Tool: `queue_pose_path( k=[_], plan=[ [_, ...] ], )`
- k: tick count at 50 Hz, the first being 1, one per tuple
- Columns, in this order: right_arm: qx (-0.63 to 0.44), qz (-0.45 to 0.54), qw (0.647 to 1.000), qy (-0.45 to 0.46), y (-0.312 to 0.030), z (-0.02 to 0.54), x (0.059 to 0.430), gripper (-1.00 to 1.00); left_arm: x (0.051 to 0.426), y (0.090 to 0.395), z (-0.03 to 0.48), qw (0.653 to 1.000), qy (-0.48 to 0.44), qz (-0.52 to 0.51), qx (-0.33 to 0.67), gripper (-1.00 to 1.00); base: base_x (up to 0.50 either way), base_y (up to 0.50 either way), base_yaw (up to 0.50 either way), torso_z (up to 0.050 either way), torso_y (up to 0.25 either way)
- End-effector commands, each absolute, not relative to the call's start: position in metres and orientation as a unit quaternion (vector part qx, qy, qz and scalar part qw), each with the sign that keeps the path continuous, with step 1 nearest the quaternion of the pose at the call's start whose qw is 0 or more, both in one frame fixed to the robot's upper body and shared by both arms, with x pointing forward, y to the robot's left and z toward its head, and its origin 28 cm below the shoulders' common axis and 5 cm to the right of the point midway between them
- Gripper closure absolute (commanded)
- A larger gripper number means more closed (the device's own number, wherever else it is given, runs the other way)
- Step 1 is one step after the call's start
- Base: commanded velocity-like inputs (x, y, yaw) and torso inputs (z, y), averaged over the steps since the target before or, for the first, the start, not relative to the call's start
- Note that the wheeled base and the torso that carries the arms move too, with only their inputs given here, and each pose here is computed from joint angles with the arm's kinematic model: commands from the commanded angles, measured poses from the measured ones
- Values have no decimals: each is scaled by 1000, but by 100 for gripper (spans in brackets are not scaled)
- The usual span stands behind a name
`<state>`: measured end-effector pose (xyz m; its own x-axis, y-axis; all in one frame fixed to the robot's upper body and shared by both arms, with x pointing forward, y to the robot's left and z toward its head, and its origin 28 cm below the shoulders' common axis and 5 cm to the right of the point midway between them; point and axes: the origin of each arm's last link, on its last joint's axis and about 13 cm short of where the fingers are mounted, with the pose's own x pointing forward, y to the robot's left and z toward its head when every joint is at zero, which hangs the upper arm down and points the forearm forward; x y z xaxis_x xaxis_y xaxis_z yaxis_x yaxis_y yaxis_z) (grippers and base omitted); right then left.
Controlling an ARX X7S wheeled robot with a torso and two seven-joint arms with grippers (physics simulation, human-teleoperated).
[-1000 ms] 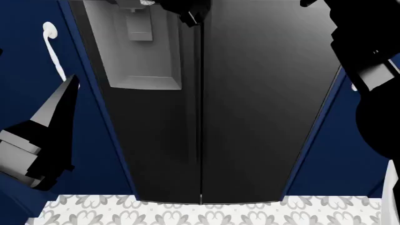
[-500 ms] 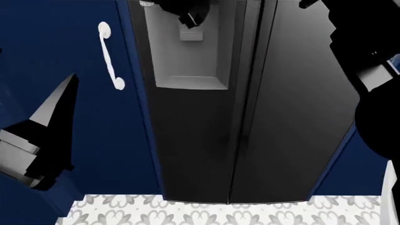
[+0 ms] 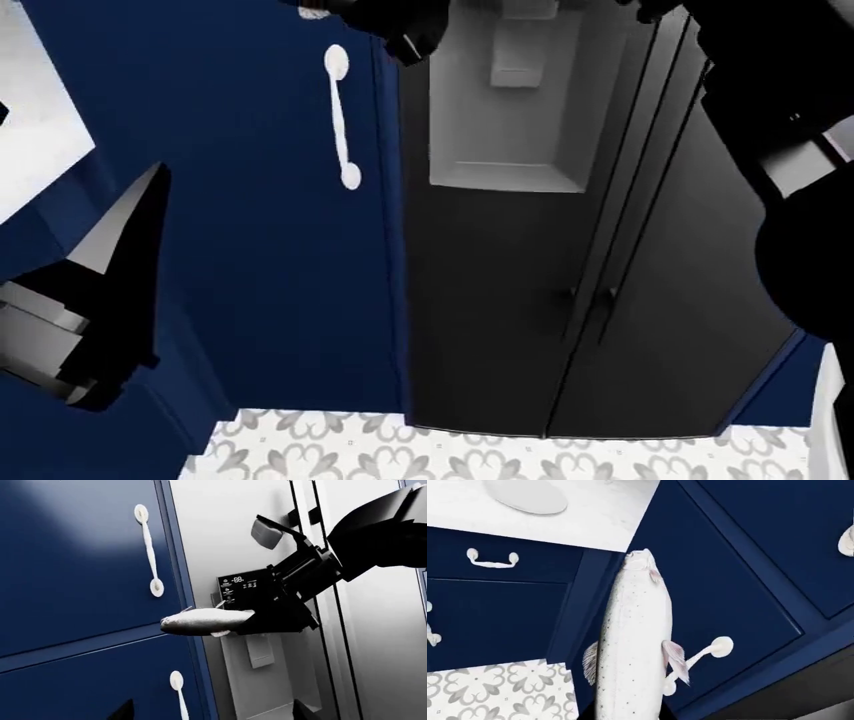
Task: Pick the fish from the top rack in the oven and place it on the plate on the counter.
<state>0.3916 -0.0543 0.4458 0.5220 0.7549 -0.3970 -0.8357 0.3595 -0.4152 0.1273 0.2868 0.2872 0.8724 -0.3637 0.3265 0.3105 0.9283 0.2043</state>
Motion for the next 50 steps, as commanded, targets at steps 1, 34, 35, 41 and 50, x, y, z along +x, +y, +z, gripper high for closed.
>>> queue_pose_path(
  k=[1, 34, 35, 41, 50],
  plan=[
    [-300, 488, 818, 61, -53, 448, 391, 100, 127, 287, 287, 965, -182, -176, 74, -100, -8, 0, 500, 0, 0],
    [-303, 492, 814, 58, -52, 447, 392, 100, 126, 286, 288, 964, -183, -174, 76, -100, -9, -1, 500, 0, 0],
    [-304, 491, 814, 58, -52, 447, 392, 100, 126, 287, 287, 965, -183, -174, 76, -100, -8, -2, 500, 0, 0],
    [-303, 492, 814, 57, -52, 447, 392, 100, 127, 287, 286, 964, -183, -174, 76, -100, -8, -2, 500, 0, 0],
    [-306, 491, 814, 55, -52, 448, 392, 100, 128, 287, 286, 964, -184, -175, 77, -100, -8, -3, 500, 0, 0]
  ],
)
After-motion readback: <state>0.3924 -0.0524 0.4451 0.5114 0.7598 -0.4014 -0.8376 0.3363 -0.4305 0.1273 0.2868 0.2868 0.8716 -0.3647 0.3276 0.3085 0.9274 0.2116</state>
